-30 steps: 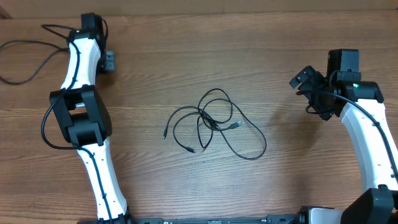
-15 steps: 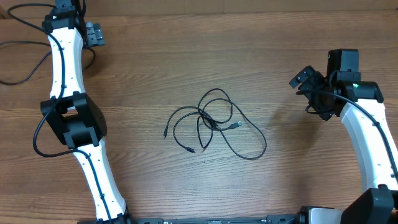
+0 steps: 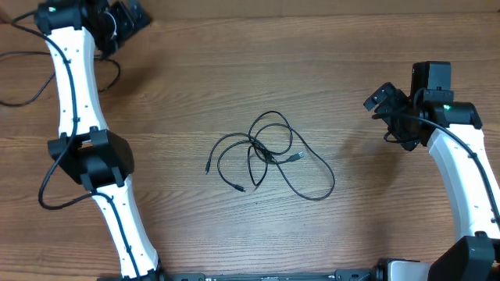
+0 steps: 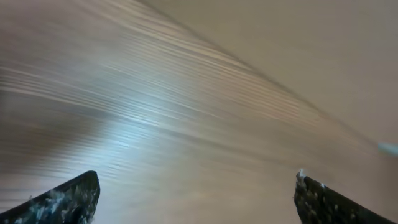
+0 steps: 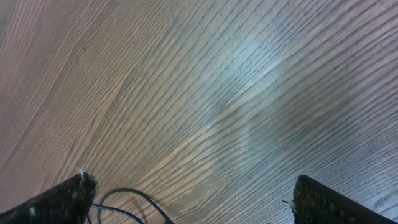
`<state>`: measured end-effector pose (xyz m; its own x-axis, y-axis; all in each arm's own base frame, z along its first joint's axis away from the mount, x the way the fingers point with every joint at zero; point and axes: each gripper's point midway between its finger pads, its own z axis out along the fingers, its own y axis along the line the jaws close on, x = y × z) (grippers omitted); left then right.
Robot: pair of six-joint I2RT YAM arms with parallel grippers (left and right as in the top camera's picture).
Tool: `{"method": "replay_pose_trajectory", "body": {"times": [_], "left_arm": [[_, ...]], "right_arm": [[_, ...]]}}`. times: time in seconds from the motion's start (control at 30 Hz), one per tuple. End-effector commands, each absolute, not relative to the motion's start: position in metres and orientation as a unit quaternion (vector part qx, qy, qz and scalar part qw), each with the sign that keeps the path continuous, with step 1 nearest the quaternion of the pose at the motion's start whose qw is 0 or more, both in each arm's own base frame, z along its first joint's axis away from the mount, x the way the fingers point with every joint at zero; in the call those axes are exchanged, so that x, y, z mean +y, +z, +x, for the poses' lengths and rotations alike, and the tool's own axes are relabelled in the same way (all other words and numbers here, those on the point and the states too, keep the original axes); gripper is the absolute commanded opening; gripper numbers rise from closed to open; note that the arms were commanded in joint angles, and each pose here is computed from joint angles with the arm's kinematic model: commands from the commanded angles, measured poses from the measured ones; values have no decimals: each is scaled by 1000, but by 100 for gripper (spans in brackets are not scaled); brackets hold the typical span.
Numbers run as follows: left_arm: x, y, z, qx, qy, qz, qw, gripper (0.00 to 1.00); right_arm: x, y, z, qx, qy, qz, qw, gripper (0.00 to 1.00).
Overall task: Untangle cables
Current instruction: 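Raise the left gripper and swing it back toward the center cables, then lower the left gripper onto the remaining cables at center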
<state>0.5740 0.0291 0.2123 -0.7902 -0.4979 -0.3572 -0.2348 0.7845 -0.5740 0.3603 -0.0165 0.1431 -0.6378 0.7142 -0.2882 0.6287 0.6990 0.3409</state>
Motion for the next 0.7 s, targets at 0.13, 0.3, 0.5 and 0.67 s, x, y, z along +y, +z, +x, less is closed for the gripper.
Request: {"method": "replay_pose_trajectory", "body": {"times": [0.13,0.3,0.5,0.67], "left_arm": [[-120,232,494,915,-387,-41,104,100],[-139,183,454,985,-166,4,50,100],[-179,180,439,989,-133,36,47,100],[-213,201,412,979,-171,103,45,99]], "right_arm": [[-20,149,361,896,103,376,215,100],[-20,149,361,896,103,375,215,100],[-20,149,361,896,103,375,215,100],[-20,149,361,896,103,376,215,100]]}}
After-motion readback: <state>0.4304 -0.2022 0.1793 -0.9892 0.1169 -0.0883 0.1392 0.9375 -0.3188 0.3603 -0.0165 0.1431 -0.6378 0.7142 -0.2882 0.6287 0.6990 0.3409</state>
